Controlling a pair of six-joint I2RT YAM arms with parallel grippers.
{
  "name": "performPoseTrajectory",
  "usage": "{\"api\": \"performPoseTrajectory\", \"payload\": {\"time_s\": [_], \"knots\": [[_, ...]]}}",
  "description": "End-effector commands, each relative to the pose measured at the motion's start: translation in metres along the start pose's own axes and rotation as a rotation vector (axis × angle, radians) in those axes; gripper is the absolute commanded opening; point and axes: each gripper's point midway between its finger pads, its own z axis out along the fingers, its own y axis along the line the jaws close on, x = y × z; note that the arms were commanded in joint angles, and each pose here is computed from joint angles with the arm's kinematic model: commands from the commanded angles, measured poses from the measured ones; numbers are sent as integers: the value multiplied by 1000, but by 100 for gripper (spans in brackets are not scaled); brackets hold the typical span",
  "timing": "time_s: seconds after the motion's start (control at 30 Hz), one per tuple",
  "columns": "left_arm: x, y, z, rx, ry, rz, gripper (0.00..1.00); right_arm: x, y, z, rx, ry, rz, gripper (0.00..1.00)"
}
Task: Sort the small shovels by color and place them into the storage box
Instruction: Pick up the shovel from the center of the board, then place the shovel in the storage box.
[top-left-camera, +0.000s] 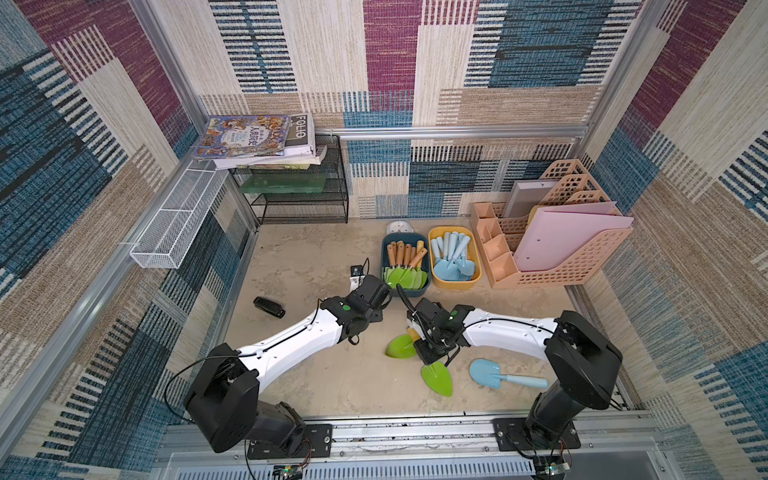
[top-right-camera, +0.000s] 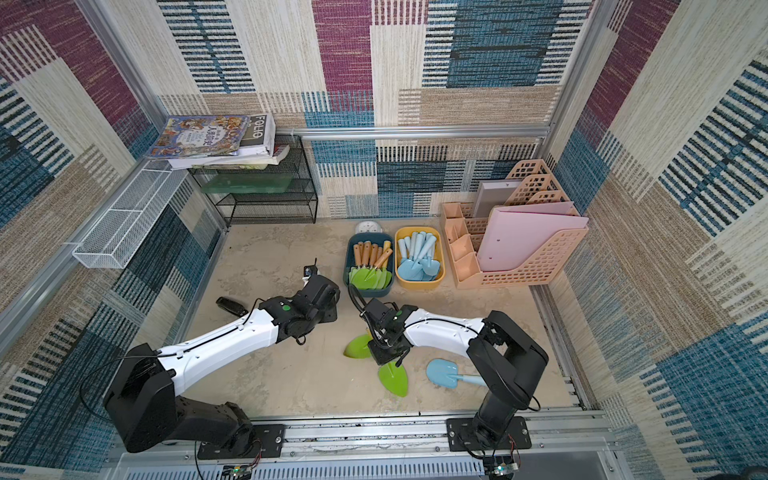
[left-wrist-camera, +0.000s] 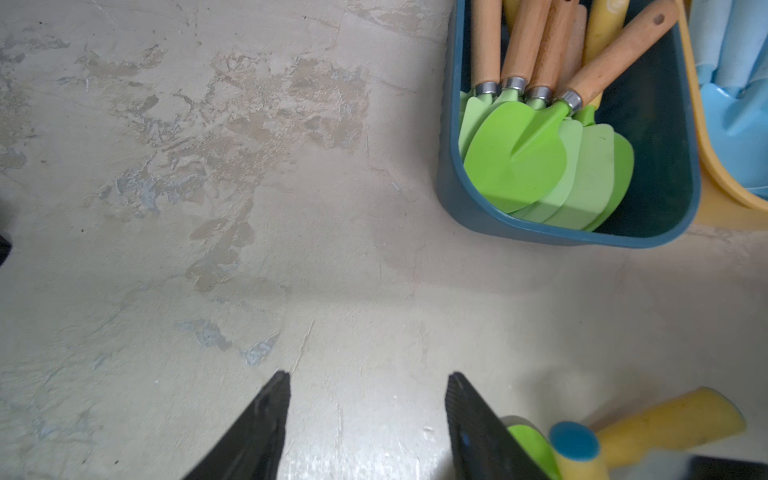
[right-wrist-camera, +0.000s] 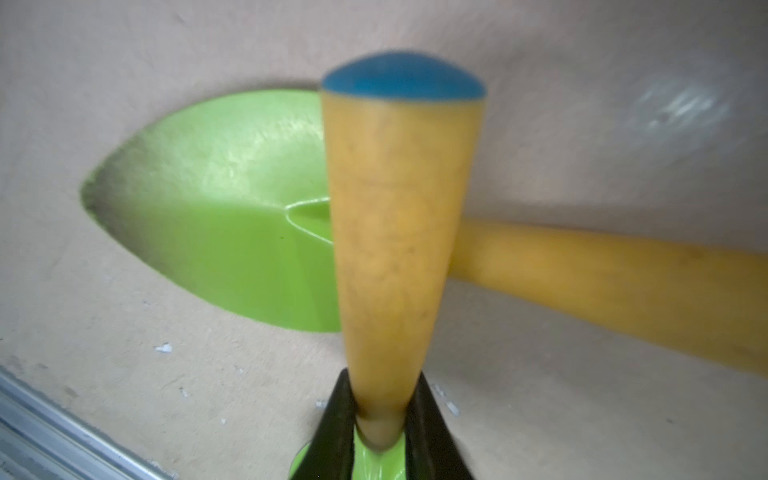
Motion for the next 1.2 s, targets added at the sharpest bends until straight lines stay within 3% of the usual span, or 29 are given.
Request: {"api": "performPoseTrajectory", "payload": {"time_s": [0.0, 0.1, 0.37, 0.6, 0.87, 1.17], "knots": [[0, -5, 5, 18, 11, -1, 61, -24, -1, -25, -52, -73, -12, 13], [1, -5, 11, 24, 18, -9, 61, -60, -14, -57, -66, -170, 21, 14], [7, -8, 28, 46, 57, -24, 61, -197, -74, -125, 22, -490, 163, 14], [10, -5, 34, 52, 74, -24, 61, -275, -105, -100, 80, -551, 265, 14], [7, -7, 35, 58, 74, -23, 61, -310, -115, -48, 89, -492, 311, 15], [5, -7, 35, 53, 73, -23, 61, -287, -113, -9, 86, -395, 377, 19]]}}
